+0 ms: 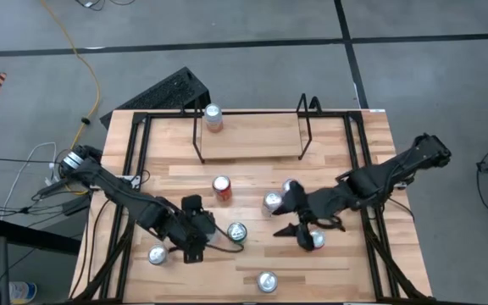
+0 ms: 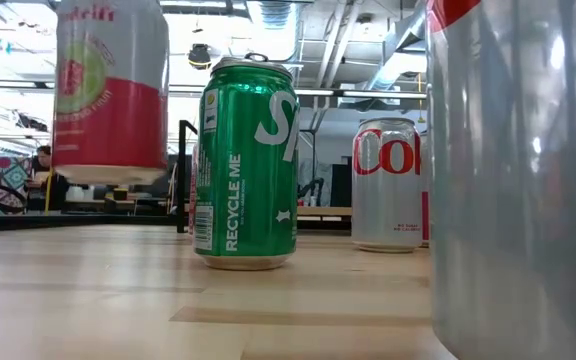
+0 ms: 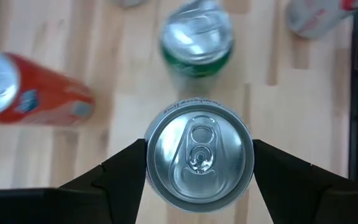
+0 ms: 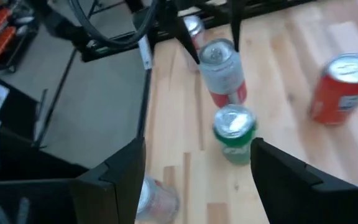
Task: Place canned beverage on shelf
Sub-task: Put the bottom white orange soda can on the shelf aligned with the other white orange soda can
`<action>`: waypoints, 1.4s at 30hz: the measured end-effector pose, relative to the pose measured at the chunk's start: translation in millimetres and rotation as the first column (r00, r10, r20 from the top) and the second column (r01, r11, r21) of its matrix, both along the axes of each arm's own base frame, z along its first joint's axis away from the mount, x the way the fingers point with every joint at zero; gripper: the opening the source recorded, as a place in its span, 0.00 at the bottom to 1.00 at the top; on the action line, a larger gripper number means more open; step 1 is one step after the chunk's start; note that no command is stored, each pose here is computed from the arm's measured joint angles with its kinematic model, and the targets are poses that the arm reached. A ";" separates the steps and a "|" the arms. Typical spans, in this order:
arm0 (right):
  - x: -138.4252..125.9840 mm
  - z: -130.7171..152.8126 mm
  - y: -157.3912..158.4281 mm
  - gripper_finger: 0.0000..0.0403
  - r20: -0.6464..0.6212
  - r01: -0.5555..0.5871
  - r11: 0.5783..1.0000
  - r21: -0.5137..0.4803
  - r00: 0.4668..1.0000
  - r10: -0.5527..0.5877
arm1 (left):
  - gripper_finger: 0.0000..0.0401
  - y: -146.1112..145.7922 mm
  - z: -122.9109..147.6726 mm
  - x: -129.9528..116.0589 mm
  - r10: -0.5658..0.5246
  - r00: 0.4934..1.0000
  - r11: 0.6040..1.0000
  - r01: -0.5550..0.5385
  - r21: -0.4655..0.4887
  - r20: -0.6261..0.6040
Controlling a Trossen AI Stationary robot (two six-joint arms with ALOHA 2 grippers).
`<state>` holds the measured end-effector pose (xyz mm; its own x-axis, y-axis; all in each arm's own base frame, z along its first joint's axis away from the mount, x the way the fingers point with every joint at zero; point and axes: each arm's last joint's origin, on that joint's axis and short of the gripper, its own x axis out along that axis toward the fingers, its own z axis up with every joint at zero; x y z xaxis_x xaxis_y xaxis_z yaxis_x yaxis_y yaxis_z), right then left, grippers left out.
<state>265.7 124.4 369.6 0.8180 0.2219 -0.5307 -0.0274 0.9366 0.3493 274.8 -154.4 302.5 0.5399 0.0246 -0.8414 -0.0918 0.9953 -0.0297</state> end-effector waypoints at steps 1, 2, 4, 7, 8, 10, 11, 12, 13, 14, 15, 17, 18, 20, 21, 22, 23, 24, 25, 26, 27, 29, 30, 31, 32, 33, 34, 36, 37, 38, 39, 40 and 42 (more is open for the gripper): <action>-3.8 2.9 -2.1 0.66 0.005 0.005 1.000 -0.001 1.000 -0.005 | 0.62 3.6 2.6 -1.2 0.010 1.000 1.000 -0.010 -0.002 0.001; -6.8 6.9 -5.3 0.66 0.022 0.022 1.000 -0.002 1.000 -0.022 | 0.62 7.5 5.7 -2.2 0.022 1.000 1.000 -0.022 -0.008 0.006; -14.4 12.7 -10.6 0.66 0.037 0.055 0.998 -0.015 0.998 -0.054 | 0.62 16.7 11.9 -3.1 0.048 0.999 0.999 -0.048 -0.017 0.022; -22.9 17.6 -15.6 0.66 0.045 0.083 0.996 -0.034 0.996 -0.081 | 0.62 30.3 21.7 -4.8 0.067 0.996 0.998 -0.066 -0.023 0.052; -25.4 18.5 -17.3 0.66 0.043 0.092 0.995 -0.042 0.995 -0.091 | 0.62 35.4 24.9 -5.2 0.074 0.995 0.997 -0.073 -0.024 0.062; -28.4 19.4 -19.2 0.66 0.040 0.103 0.993 -0.051 0.994 -0.101 | 0.62 45.7 30.7 -6.4 0.092 0.993 0.996 -0.090 -0.024 0.080; -29.7 20.4 -19.9 0.66 0.044 0.106 0.993 -0.051 0.994 -0.104 | 0.62 51.1 33.3 -7.1 0.102 0.991 0.995 -0.100 -0.022 0.086; -30.4 20.1 -20.5 0.66 0.040 0.112 0.992 -0.059 0.993 -0.109 | 0.62 56.4 35.8 -8.0 0.112 0.990 0.994 -0.111 -0.021 0.091; -30.9 19.7 -20.8 0.66 0.036 0.114 0.991 -0.067 0.993 -0.111 | 0.62 61.5 38.3 -9.5 0.123 0.988 0.992 -0.122 -0.021 0.094; -31.1 19.4 -20.9 0.66 0.034 0.111 0.991 -0.072 0.993 -0.109 | 0.62 66.5 40.7 -11.2 0.132 0.987 0.991 -0.131 -0.019 0.095; -31.1 19.1 -20.9 0.66 0.032 0.108 0.991 -0.080 0.994 -0.106 | 0.62 72.0 42.9 -13.2 0.141 0.986 0.990 -0.140 -0.014 0.095; -31.4 18.4 -21.1 0.66 0.028 0.099 0.990 -0.097 0.995 -0.097 | 0.62 82.9 47.3 -17.6 0.155 0.984 0.988 -0.156 -0.002 0.092; -30.8 17.9 -20.9 0.66 0.027 0.097 0.990 -0.102 0.995 -0.095 | 0.62 88.0 49.1 -19.6 0.161 0.983 0.987 -0.162 0.005 0.091; -29.6 16.9 -22.9 0.66 0.023 0.097 0.988 -0.119 0.995 -0.095 | 0.62 98.4 53.3 -22.1 0.167 0.982 0.985 -0.170 0.022 0.091; -29.1 16.5 -23.8 0.66 0.021 0.099 0.987 -0.124 0.995 -0.097 | 0.62 103.6 56.3 -22.8 0.162 0.982 0.985 -0.166 0.037 0.095; -28.4 16.5 -25.5 0.66 0.022 0.105 0.987 -0.125 0.994 -0.103 | 0.62 108.6 59.2 -23.1 0.154 0.983 0.986 -0.160 0.054 0.098; -27.3 16.6 -27.9 0.66 0.023 0.114 0.985 -0.128 0.993 -0.112 | 0.62 114.4 62.5 -23.5 0.149 0.984 0.985 -0.157 0.071 0.102; -26.2 16.7 -31.0 0.66 0.024 0.128 0.984 -0.128 0.992 -0.126 | 0.62 120.6 65.7 -23.4 0.151 0.983 0.983 -0.160 0.085 0.108; -24.9 16.8 -34.2 0.66 0.025 0.142 0.982 -0.127 0.990 -0.140 | 0.62 126.8 68.9 -23.0 0.154 0.981 0.982 -0.165 0.093 0.114; -23.8 16.7 -37.5 0.66 0.024 0.157 0.980 -0.125 0.988 -0.155 | 0.62 133.7 72.0 -22.4 0.153 0.981 0.981 -0.165 0.100 0.120; -22.5 16.6 -40.9 0.66 0.023 0.171 0.977 -0.125 0.985 -0.170 | 0.62 140.3 74.6 -21.9 0.148 0.981 0.981 -0.162 0.107 0.124; -20.3 16.6 -47.3 0.66 0.024 0.197 0.972 -0.124 0.980 -0.196 | 0.62 153.4 79.0 -21.7 0.139 0.982 0.981 -0.155 0.120 0.127; -19.3 16.7 -50.6 0.66 0.024 0.210 0.970 -0.124 0.978 -0.209 | 0.62 160.1 80.7 -21.9 0.137 0.982 0.980 -0.153 0.127 0.128; -18.3 16.7 -53.9 0.66 0.024 0.224 0.967 -0.124 0.975 -0.223 | 0.62 167.0 82.0 -22.1 0.137 0.982 0.979 -0.154 0.137 0.128; -17.4 16.6 -57.4 0.66 0.023 0.237 0.964 -0.123 0.971 -0.236 | 0.62 174.0 82.9 -22.6 0.143 0.981 0.975 -0.162 0.150 0.128; -16.6 16.6 -60.3 0.66 0.023 0.249 0.961 -0.123 0.969 -0.248 | 0.62 180.7 83.6 -23.3 0.149 0.981 0.972 -0.169 0.164 0.127; -15.9 16.6 -63.3 0.66 0.023 0.261 0.958 -0.123 0.965 -0.260 | 0.62 187.7 83.8 -23.8 0.155 0.980 0.968 -0.176 0.178 0.125; -14.5 16.7 -68.9 0.66 0.024 0.282 0.952 -0.123 0.959 -0.281 | 0.62 201.8 84.3 -25.1 0.164 0.979 0.959 -0.187 0.211 0.124; -14.0 16.7 -71.5 0.66 0.023 0.291 0.949 -0.123 0.956 -0.291 | 0.62 208.7 84.6 -24.8 0.168 0.977 0.955 -0.194 0.224 0.130; -13.5 16.6 -73.8 0.66 0.023 0.300 0.946 -0.123 0.954 -0.299 | 0.62 215.7 85.0 -23.7 0.173 0.975 0.951 -0.203 0.233 0.143; -13.1 16.7 -75.9 0.66 0.023 0.308 0.943 -0.123 0.951 -0.308 | 0.62 222.4 85.1 -22.4 0.176 0.972 0.948 -0.209 0.239 0.153; -12.7 16.6 -78.1 0.66 0.023 0.316 0.941 -0.123 0.949 -0.315 | 0.62 228.4 84.7 -21.0 0.175 0.971 0.948 -0.210 0.240 0.161; -12.2 16.5 -81.5 0.66 0.022 0.328 0.937 -0.124 0.945 -0.328 | 0.62 240.8 83.1 -19.2 0.176 0.969 0.950 -0.213 0.231 0.171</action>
<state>253.5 42.9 386.1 0.8348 -0.1261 -0.5360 0.2880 0.9297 0.2298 255.6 86.4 385.7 0.6206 0.3369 -0.7080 -0.2971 0.9367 0.1853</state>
